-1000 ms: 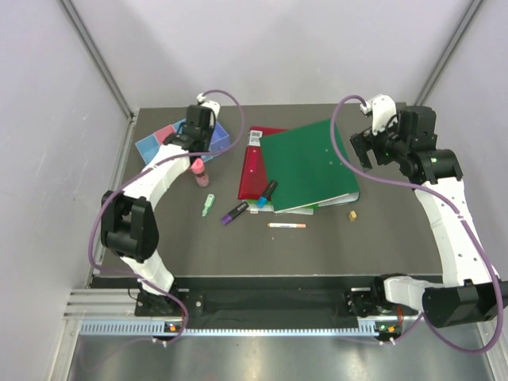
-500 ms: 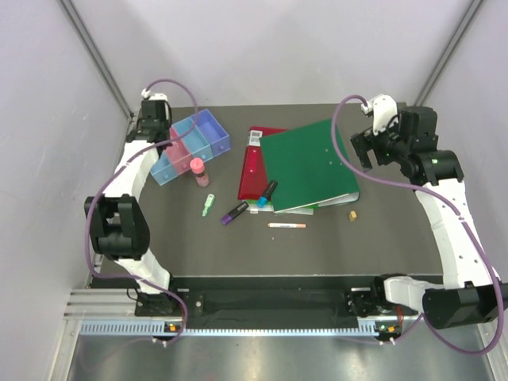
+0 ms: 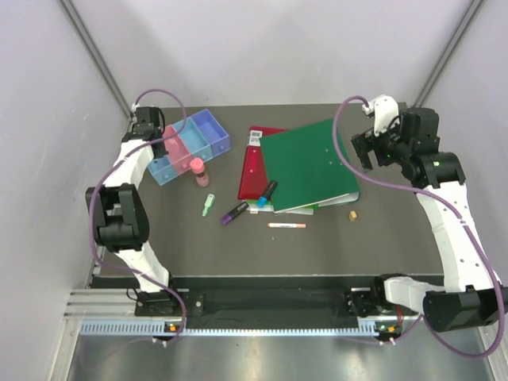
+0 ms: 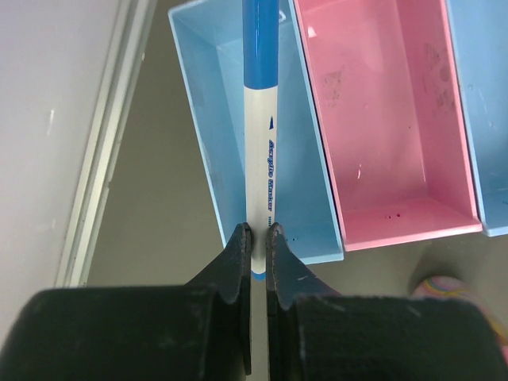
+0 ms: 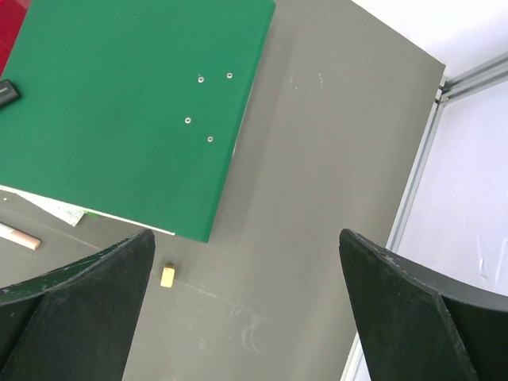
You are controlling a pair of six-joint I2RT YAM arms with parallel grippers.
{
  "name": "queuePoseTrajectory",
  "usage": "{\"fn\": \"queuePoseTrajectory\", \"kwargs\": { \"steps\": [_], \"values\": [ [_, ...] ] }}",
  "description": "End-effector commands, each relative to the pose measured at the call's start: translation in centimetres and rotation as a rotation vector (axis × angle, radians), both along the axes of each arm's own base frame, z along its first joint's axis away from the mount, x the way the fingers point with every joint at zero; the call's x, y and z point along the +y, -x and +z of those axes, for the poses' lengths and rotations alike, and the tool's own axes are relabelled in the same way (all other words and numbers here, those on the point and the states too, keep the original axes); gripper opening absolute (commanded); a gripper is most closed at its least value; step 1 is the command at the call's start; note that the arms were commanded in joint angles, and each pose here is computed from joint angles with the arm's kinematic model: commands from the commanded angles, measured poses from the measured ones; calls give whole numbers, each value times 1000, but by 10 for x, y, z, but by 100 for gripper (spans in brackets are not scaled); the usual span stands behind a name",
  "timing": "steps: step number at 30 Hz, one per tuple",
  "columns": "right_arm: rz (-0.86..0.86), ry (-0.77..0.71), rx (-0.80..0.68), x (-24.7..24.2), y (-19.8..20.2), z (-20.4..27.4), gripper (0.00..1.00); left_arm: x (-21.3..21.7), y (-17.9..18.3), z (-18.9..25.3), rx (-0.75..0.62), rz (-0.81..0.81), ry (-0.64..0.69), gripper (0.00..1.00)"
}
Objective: Sort the stationery into containers
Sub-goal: Place the pen in the storage box, then pick up the pen from the center of the board.
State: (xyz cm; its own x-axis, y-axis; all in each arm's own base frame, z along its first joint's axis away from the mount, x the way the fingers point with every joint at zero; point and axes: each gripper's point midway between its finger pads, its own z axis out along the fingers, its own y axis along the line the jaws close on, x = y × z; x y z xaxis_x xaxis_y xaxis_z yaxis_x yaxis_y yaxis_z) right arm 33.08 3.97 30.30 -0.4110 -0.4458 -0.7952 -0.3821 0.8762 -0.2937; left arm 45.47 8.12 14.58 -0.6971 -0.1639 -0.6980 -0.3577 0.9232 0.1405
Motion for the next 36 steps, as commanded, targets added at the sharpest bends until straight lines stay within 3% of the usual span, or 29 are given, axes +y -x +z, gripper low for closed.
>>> {"fn": "queuePoseTrajectory", "kwargs": {
  "steps": [1, 7, 11, 12, 13, 16, 23, 28, 32, 36],
  "values": [
    [0, -22, -48, 1, 3, 14, 100, 6, 2, -14, 19, 39, 16, 0],
    [-3, -24, -51, 1, 3, 16, 100, 15, 2, -31, 60, 66, 10, 0],
    [-3, -26, -50, 1, 4, 17, 99, 17, 1, -36, 66, 68, 8, 14],
    [-2, -28, -47, 2, 4, 16, 100, 18, 1, -34, 60, 66, 9, 21],
    [-3, -27, -49, 1, 4, 16, 100, 16, 0, -33, 54, 58, 9, 35],
    [-2, -30, -43, 2, 5, 15, 100, 16, -2, -28, 37, 46, 10, 53],
    [2, -29, -40, 2, 6, 14, 100, 11, -12, 2, -47, -6, 10, 57],
    [3, -27, -41, 2, 7, 14, 100, -17, -23, 49, -160, -195, 38, 56],
    [2, -28, -36, 2, 7, 12, 100, -66, -20, 86, -249, -447, 57, 59],
    [3, -32, -28, 3, 7, 9, 100, -128, -3, 92, -266, -747, 61, 61]
  ]
}}
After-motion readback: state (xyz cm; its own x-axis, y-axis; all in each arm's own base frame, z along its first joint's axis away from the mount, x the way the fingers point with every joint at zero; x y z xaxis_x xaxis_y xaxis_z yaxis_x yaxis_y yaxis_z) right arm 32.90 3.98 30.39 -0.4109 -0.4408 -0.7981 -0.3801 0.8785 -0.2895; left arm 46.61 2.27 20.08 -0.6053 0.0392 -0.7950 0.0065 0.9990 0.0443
